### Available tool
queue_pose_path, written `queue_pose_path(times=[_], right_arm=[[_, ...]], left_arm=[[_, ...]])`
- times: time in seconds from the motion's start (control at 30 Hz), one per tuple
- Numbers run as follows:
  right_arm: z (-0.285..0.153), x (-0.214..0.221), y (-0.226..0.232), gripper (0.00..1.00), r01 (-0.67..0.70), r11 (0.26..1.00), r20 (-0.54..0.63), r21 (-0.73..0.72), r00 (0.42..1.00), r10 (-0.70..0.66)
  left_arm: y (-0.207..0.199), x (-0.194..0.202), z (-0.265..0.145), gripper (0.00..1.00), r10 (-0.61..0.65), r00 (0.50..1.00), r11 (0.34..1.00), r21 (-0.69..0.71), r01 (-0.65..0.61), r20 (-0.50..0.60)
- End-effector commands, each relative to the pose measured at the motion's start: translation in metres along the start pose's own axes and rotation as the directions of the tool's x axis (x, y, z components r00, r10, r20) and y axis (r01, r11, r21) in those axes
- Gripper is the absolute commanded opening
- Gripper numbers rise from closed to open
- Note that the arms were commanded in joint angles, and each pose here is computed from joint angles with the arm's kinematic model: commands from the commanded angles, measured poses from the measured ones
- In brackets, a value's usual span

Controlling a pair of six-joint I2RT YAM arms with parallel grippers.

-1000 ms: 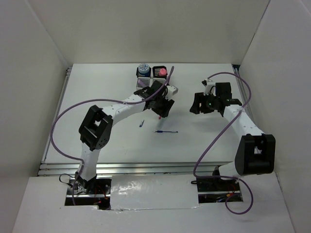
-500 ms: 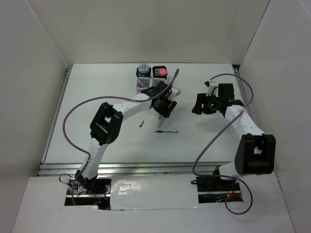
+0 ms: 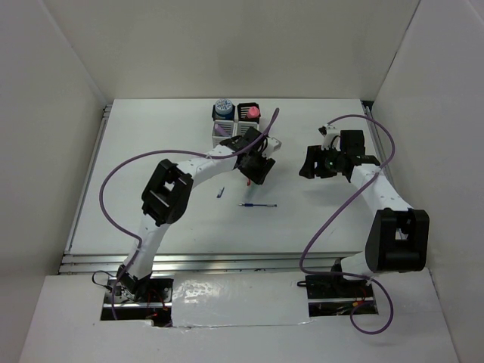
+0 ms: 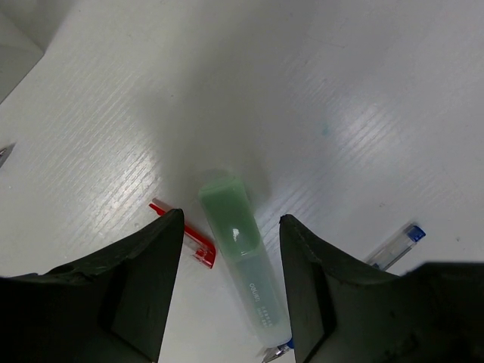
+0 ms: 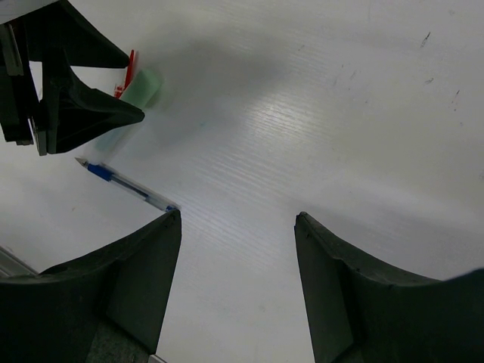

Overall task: Sort the stationery into containers
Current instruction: Pick up the pen from the center of the board.

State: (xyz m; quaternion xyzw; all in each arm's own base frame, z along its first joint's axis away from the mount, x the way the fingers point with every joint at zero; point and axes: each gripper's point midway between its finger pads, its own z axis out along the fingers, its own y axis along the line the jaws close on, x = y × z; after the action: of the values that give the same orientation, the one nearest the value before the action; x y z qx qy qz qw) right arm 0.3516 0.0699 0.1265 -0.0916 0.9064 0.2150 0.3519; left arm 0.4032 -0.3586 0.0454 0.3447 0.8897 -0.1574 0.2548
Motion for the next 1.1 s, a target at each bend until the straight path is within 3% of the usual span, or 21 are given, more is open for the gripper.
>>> queue_pose_path(times=[0.0,0.63,1.07], right_arm=[[-0.004,0.001,0.001,0.69,0.009,1.0,0.004,-0.007,1.0,-0.009],[-0.005,-0.001,0.002,0.69,0.013,1.0,0.005,-0.01,1.0,-0.013],[-0.012,-0.003,0.001,0.69,0.016,1.0,0.017,-0.002,1.0,-0.016]], left_arm=[[-0.005,-0.003,0.005,0.65,-0.025,1.0,0.999,0.029,0.024,0.007],[-0.006,0.006,0.016,0.62,-0.019,1.0,0.999,0.029,0.019,-0.021],[-0.022,0.015,0.011,0.52,-0.033,0.999,0.997,0.062,0.036,-0.042]])
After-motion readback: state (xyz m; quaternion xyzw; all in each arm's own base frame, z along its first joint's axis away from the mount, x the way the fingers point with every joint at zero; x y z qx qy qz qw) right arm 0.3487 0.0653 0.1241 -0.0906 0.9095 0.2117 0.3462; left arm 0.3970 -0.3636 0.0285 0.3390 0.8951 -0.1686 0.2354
